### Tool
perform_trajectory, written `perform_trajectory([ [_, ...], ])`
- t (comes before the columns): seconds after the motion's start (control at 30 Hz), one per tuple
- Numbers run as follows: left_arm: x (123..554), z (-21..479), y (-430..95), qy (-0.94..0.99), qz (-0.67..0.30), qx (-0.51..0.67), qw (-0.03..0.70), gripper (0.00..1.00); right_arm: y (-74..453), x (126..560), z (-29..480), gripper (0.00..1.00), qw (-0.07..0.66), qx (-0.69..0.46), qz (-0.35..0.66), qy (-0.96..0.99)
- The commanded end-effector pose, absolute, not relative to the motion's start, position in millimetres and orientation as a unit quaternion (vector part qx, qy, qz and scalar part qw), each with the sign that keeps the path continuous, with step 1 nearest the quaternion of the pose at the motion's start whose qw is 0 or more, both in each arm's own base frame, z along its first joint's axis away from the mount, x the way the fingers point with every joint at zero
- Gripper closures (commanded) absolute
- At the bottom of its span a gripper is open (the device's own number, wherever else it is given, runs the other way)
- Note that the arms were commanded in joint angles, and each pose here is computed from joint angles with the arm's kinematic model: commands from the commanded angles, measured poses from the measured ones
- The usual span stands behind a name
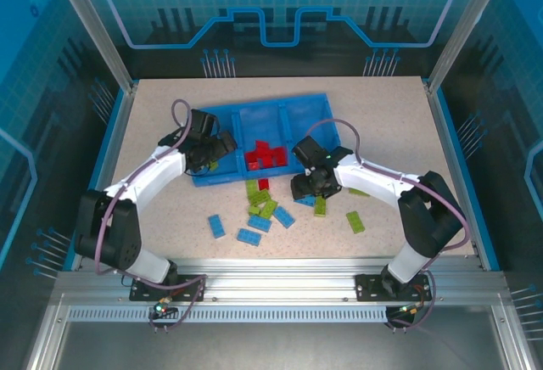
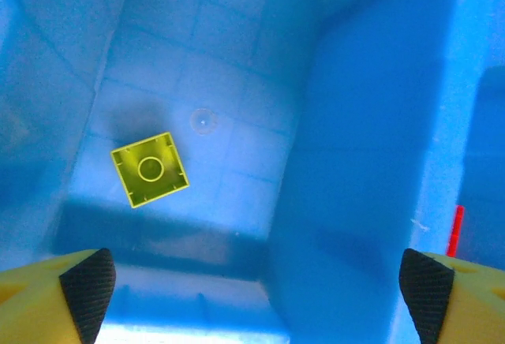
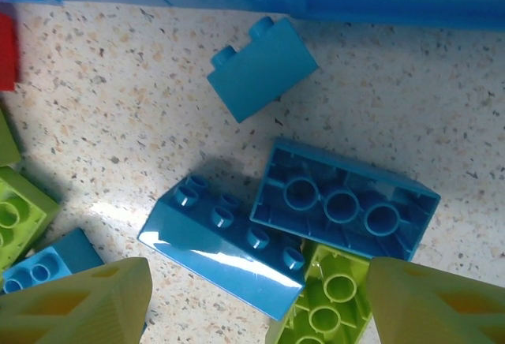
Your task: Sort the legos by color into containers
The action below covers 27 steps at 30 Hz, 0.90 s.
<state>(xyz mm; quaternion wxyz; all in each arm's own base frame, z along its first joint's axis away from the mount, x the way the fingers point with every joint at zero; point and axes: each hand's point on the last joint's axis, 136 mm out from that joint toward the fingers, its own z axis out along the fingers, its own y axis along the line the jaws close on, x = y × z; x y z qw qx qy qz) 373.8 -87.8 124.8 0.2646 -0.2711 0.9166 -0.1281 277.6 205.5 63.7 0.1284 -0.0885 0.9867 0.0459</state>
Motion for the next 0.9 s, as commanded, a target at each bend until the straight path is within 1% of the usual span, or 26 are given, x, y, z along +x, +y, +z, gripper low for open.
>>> perform_trajectory([
  [0.0,360,123,-84,0.921,-0.121,-0.259,0.264,0.01,187,263,62,0.25,0.117,-0.061,0.02,0.991],
  [0.13,352,124,-82,0.921,-0.119,-0.255,0.269,0.01,178,254,59,0.25,0.113,-0.036,0.011,0.993],
  [0.4,350,130,-86,0.916,-0.14,-0.251,0.28,0.01,178,234,43,0.27,0.091,-0.027,0.011,0.995],
  [0.73,342,129,-86,0.916,-0.139,-0.25,0.281,0.01,179,237,21,0.28,0.071,-0.026,0.001,0.997],
  [0.77,340,128,-85,0.916,-0.139,-0.25,0.281,0.01,178,237,19,0.29,0.07,-0.025,0.0,0.997],
  [0.87,338,128,-84,0.915,-0.138,-0.252,0.282,0.01,179,238,13,0.36,0.067,-0.022,0.003,0.997],
])
